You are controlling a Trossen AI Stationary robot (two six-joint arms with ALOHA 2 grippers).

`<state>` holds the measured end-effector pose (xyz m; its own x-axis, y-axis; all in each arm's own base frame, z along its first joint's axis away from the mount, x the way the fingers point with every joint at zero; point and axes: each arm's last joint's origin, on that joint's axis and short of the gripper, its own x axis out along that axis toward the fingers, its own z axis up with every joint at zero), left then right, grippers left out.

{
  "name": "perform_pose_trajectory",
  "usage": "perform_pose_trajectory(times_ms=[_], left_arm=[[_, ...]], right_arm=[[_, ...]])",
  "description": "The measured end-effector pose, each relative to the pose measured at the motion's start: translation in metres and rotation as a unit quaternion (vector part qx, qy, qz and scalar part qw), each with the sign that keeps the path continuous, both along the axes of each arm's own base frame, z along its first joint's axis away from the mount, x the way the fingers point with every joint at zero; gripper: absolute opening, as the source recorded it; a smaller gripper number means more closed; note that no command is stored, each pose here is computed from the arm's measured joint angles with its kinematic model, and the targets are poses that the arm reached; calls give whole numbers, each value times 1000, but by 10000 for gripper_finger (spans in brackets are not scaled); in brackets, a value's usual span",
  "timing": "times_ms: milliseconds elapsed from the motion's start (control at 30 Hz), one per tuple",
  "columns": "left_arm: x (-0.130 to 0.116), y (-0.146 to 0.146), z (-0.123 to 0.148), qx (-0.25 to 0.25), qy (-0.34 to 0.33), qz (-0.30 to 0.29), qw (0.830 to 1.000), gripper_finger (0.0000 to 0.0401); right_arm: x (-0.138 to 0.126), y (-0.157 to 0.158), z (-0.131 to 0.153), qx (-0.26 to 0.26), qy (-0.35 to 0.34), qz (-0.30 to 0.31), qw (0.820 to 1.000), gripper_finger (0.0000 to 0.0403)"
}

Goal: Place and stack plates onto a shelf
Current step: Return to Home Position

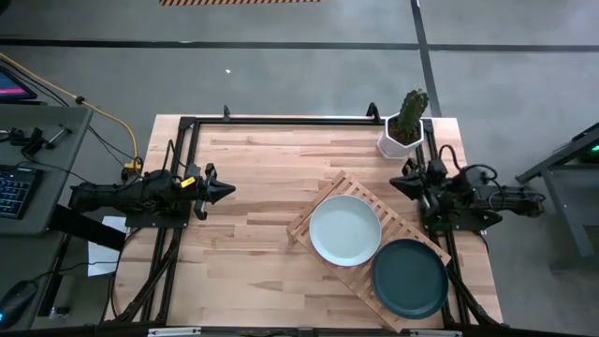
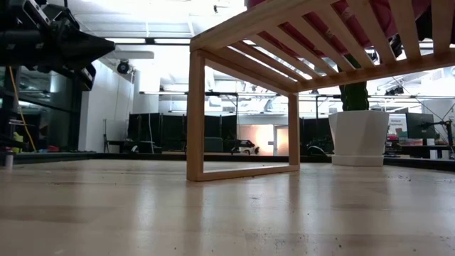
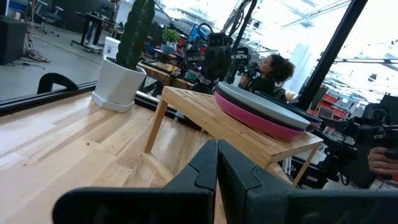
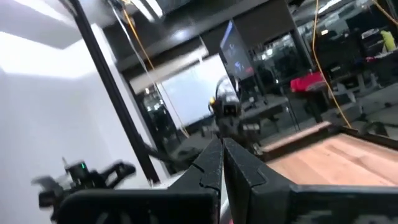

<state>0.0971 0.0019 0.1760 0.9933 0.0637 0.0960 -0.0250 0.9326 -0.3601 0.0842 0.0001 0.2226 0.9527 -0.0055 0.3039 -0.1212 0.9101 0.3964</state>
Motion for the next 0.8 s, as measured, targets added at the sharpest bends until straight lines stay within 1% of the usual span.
perform_pose_trajectory(times_ms=[200, 333, 500, 600, 800], left_arm=[[0, 0, 0, 0, 0, 0, 1000, 0], [0, 0, 0, 0, 0, 0, 1000, 0], [0, 0, 0, 0, 0, 0, 1000, 0], [0, 0, 0, 0, 0, 0, 1000, 0], [0, 0, 0, 0, 0, 0, 1000, 0]], right_arm=[[1, 0, -7, -40, 62, -6, 997, 0], [2, -1, -12, -41, 86, -23, 995, 0], [3, -2, -13, -43, 80, -27, 995, 0], [6, -2, -22, -39, 77, -27, 996, 0], [10, -2, -34, -38, 45, -29, 998, 0]])
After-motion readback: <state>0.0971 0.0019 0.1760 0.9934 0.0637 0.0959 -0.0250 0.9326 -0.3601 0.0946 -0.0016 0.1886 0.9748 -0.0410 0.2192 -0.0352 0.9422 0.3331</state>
